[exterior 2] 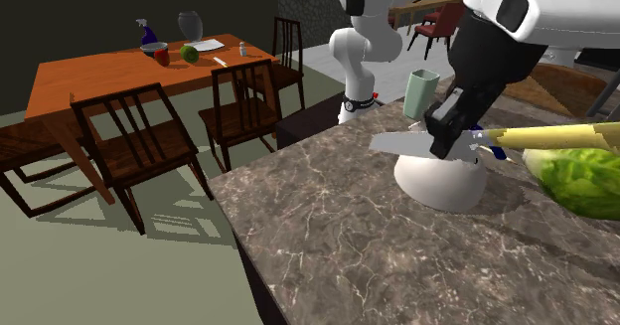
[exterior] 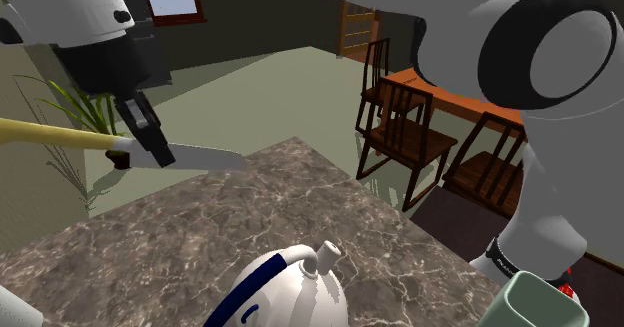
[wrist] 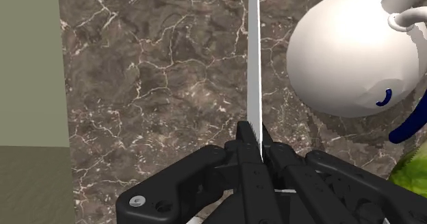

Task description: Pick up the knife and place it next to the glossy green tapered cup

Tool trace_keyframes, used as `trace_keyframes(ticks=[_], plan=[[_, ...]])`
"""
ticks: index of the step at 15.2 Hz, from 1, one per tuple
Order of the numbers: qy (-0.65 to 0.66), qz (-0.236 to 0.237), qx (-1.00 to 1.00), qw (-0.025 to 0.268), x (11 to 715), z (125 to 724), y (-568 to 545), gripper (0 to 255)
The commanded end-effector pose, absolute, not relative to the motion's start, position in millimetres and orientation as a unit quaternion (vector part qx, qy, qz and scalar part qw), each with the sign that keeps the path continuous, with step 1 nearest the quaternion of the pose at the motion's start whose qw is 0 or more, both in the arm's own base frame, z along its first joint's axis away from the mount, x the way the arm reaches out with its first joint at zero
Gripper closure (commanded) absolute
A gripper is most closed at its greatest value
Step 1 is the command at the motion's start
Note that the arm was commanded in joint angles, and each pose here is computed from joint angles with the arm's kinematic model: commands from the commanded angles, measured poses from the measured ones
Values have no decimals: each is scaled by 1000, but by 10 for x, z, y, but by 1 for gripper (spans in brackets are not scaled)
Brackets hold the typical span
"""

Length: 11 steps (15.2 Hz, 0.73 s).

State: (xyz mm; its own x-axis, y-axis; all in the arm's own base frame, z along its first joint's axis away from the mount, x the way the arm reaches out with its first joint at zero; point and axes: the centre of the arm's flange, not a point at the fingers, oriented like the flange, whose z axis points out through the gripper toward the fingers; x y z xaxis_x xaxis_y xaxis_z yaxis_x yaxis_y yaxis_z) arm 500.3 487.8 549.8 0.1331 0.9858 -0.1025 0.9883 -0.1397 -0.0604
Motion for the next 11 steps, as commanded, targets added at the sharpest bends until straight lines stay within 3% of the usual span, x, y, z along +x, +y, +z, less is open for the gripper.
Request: trace_keyframes(ticks=[1,11], plan=[[656,-57,752,12,4754,5506,4884,255],[656,-57,752,12,3436,5506,4816,255]])
